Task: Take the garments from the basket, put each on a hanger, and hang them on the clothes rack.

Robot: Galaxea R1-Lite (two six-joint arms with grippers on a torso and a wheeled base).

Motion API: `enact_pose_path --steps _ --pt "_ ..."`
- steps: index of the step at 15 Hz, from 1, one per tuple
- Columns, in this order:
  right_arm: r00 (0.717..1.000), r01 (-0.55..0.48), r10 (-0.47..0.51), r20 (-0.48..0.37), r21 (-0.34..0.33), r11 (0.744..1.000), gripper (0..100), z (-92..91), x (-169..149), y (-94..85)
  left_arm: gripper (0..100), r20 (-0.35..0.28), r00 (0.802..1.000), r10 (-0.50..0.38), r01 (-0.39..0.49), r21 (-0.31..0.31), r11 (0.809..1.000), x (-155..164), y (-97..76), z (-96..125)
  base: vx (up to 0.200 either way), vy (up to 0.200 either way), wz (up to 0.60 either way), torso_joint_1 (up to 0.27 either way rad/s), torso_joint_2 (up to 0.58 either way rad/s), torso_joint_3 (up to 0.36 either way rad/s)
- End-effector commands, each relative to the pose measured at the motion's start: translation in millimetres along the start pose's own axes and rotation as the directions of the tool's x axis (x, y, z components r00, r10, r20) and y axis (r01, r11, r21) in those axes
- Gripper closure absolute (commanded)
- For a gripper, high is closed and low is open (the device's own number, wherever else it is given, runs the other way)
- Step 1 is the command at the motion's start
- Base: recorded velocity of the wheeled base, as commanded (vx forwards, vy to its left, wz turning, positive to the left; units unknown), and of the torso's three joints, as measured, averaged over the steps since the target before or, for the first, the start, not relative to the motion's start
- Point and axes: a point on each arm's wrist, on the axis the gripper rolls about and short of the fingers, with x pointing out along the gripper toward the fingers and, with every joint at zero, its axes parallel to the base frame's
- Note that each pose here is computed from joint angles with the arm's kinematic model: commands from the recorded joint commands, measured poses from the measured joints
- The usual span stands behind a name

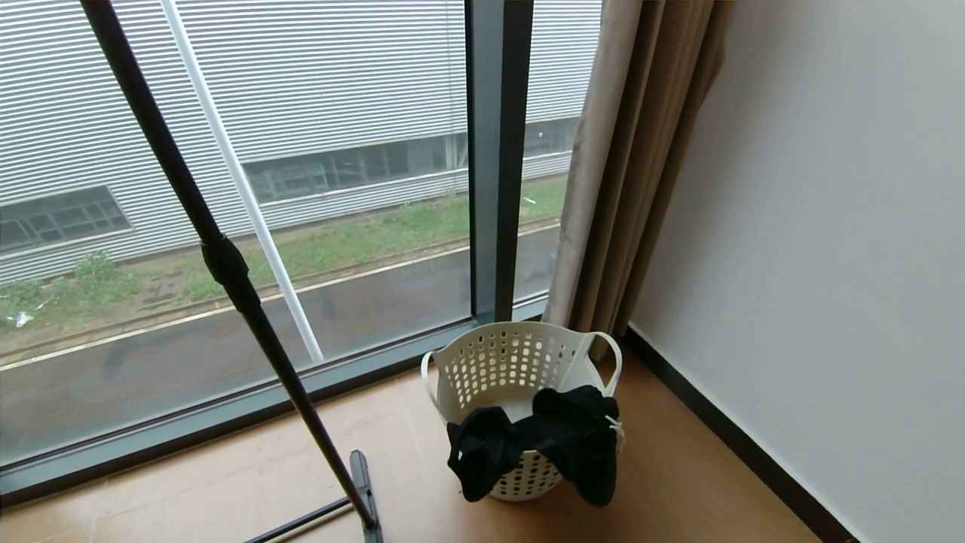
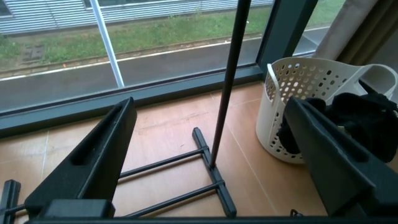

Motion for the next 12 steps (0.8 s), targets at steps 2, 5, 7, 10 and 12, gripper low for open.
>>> enact_pose_path --steps 2,5,7,10,12 --pt "1.000 0.001 -0.001 0.000 0.001 1.000 0 0.2 0.1 0.0 0 0.000 1.000 0.001 -0.001 0.000 1.000 0.1 0.0 0.1 0.000 0.000 0.00 -0.015 0.12 -0.105" --pt "1.000 -0.002 0.002 -0.003 -0.015 1.000 0 -0.1 0.1 0.1 0 0.000 1.000 0.001 -0.001 -0.002 1.000 0.1 0.0 0.1 0.000 0.000 0.00 -0.002 0.03 -0.178" --pt "1.000 -0.002 0.002 -0.003 -0.015 1.000 0 0.1 -0.1 0.1 0 0.000 1.000 0.001 -0.001 -0.002 1.000 0.1 0.0 0.1 0.000 0.000 0.00 0.002 0.01 -0.188" --pt "1.000 -0.006 0.006 -0.017 -0.017 1.000 0 0.6 1.0 0.0 0 0.000 1.000 0.001 -0.001 -0.002 1.000 0.1 0.0 0.1 0.000 0.000 0.00 0.004 0.00 -0.196" --pt "1.000 -0.006 0.006 -0.017 -0.017 1.000 0 0.6 1.0 0.0 0 0.000 1.000 0.001 -0.001 -0.002 1.000 0.1 0.0 0.1 0.000 0.000 0.00 0.000 0.01 -0.190"
